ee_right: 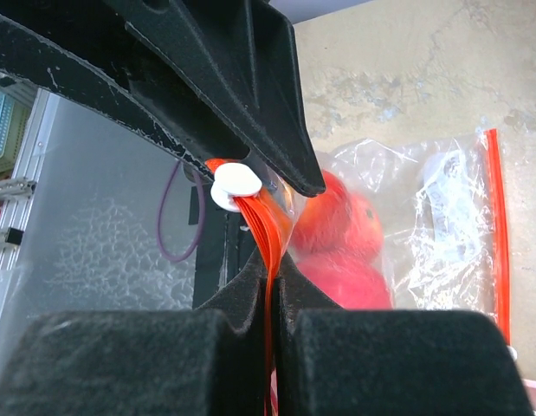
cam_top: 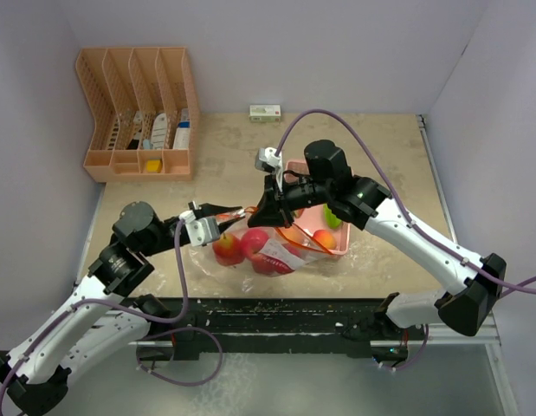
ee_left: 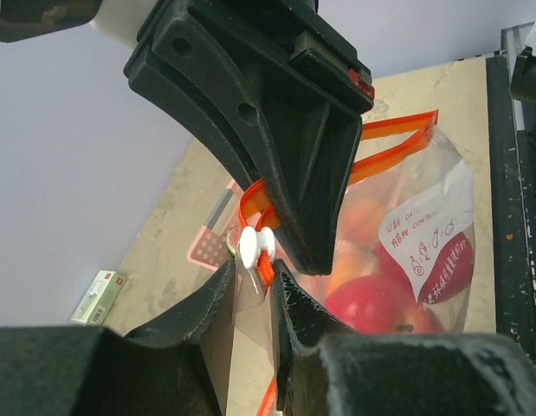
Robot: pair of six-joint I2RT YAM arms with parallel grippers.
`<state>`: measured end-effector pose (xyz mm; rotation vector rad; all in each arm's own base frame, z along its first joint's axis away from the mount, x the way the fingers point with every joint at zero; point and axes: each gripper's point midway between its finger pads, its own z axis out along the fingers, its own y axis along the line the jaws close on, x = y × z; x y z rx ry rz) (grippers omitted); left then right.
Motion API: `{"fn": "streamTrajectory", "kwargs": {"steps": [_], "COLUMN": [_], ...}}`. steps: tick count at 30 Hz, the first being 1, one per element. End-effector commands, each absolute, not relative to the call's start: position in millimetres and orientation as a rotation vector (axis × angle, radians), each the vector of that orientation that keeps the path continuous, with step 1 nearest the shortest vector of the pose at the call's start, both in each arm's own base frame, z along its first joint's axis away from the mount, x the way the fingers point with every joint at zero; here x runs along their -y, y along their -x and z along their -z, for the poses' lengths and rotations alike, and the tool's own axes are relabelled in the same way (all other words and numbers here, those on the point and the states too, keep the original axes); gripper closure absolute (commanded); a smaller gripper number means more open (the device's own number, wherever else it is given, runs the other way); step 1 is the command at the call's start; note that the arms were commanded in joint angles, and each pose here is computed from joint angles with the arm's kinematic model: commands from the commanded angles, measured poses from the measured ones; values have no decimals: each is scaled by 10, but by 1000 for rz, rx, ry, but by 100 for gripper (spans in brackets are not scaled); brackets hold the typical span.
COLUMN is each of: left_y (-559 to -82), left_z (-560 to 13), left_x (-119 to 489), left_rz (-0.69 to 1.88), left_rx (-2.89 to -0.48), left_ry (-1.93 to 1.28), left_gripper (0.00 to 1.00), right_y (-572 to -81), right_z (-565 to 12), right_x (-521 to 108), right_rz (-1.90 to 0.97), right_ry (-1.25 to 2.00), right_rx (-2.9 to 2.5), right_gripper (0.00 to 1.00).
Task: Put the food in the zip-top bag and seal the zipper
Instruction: Zip the zipper food storage bag at the center of the board.
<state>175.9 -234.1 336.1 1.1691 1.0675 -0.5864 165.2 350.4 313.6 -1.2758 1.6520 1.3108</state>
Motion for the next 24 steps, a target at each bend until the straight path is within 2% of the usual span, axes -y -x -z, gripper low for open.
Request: {"fn": "streamTrajectory", "kwargs": {"steps": [1,3,6,7,9,13,16,20,21,24], "left_y": [-1722,-1726,-1796,-1838,-1884,-1882,-1843,-1814,-1812,-1797], "left_z": [-3686,-3696,-3721,-3732,-3748,-3770,-3732,-3642,-3635,-3631], "left_x": [2340,2339,2318,2304,2279,2231,2226,2253,2261,2280], "left_rz": [586,586,574,561,539,513,515,545,552,573], "left_rx": [-981,-982,-1017,-1034,-1048,-1040,-1044,-1077,-1081,-1085], "left_ry": [-1133,-1129,-1091,-1074,-1056,-1045,-1074,-1101,-1103,-1101], "left_gripper": [77,80,100,100,100,100,100,100,100,100], "right_y": [-1578,-1575,-1585,-1596,-1615,-1691,-1790,-1765,-1727,-1610], "right_z": [-3312,-3303,-3285,-3278,-3246,-3202,-3223,-3470,-3561,-3836], "right_x": [-3517,-3517,-3516,-3514,-3509,-3480,-3418,-3342,-3331,-3289], "right_rz": [-1347,-1349,-1342,-1334,-1314,-1246,-1143,-1092,-1100,-1118], "right_ry": [1314,1318,1315,1315,1317,1307,1289,1260,1252,1235], "right_rx": [-1541,-1541,-1548,-1549,-1553,-1561,-1549,-1392,-1334,-1190], "right_gripper": [100,100,100,99,84,67,58,35,31,30]}}
